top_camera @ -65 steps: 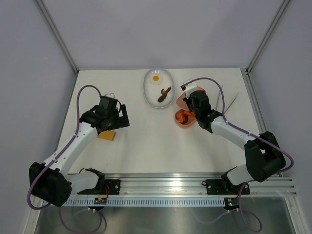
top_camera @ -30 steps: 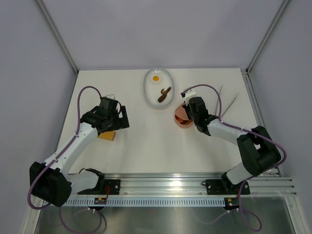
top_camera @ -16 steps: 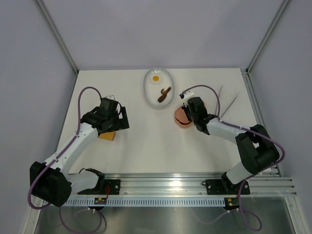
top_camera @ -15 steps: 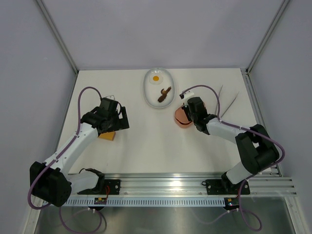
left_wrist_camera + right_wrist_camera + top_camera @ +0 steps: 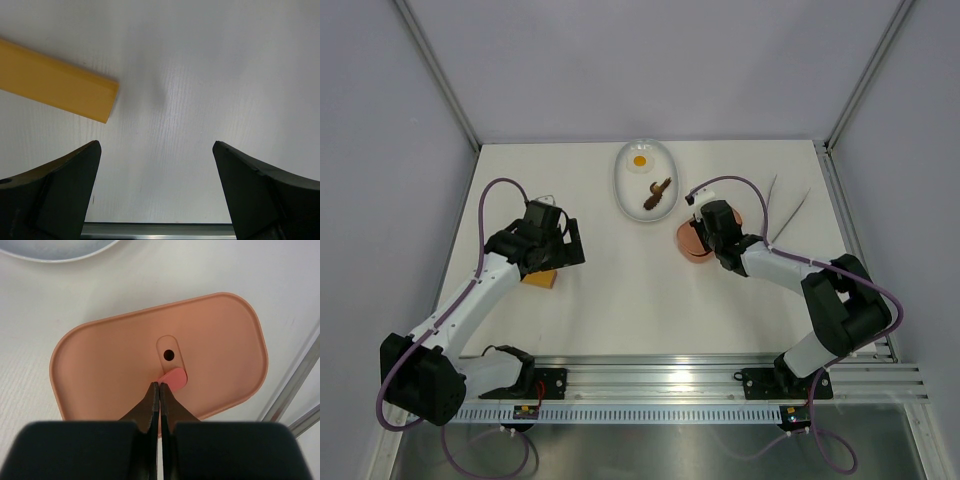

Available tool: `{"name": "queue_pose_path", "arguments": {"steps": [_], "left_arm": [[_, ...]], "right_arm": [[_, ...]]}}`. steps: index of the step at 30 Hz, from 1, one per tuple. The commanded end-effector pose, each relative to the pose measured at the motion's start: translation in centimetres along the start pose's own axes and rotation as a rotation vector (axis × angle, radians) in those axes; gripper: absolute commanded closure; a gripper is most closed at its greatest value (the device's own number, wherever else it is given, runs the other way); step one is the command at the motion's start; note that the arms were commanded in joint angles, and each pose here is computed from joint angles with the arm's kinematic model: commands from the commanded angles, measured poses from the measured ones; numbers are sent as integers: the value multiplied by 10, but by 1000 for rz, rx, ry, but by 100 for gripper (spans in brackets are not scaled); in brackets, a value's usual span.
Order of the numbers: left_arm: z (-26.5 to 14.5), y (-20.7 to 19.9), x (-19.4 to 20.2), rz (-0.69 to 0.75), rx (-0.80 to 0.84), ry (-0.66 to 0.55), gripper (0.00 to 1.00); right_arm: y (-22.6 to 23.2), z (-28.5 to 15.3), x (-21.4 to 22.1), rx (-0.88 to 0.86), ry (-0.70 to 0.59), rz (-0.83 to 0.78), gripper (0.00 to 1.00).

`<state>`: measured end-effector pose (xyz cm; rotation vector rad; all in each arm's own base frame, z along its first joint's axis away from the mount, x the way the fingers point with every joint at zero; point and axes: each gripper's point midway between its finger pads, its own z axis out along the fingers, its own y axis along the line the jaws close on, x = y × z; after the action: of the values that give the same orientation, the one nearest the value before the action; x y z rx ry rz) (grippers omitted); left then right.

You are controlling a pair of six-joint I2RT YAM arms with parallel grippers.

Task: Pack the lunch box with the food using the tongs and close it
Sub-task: Close the box lid on the packing box.

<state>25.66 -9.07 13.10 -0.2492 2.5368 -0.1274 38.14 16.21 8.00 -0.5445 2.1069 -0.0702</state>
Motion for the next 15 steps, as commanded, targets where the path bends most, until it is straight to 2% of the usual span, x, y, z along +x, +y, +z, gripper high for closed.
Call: {"name": "queue_pose_path", "arguments": {"steps": [1, 15], "left_arm": [[-3, 3, -4, 8, -4, -38, 1], [-3, 1, -4, 9, 4, -35, 1]], "right_arm": [[-2, -7, -29, 25, -70, 24, 100], [-11, -14, -23, 72, -62, 24, 100]]}}
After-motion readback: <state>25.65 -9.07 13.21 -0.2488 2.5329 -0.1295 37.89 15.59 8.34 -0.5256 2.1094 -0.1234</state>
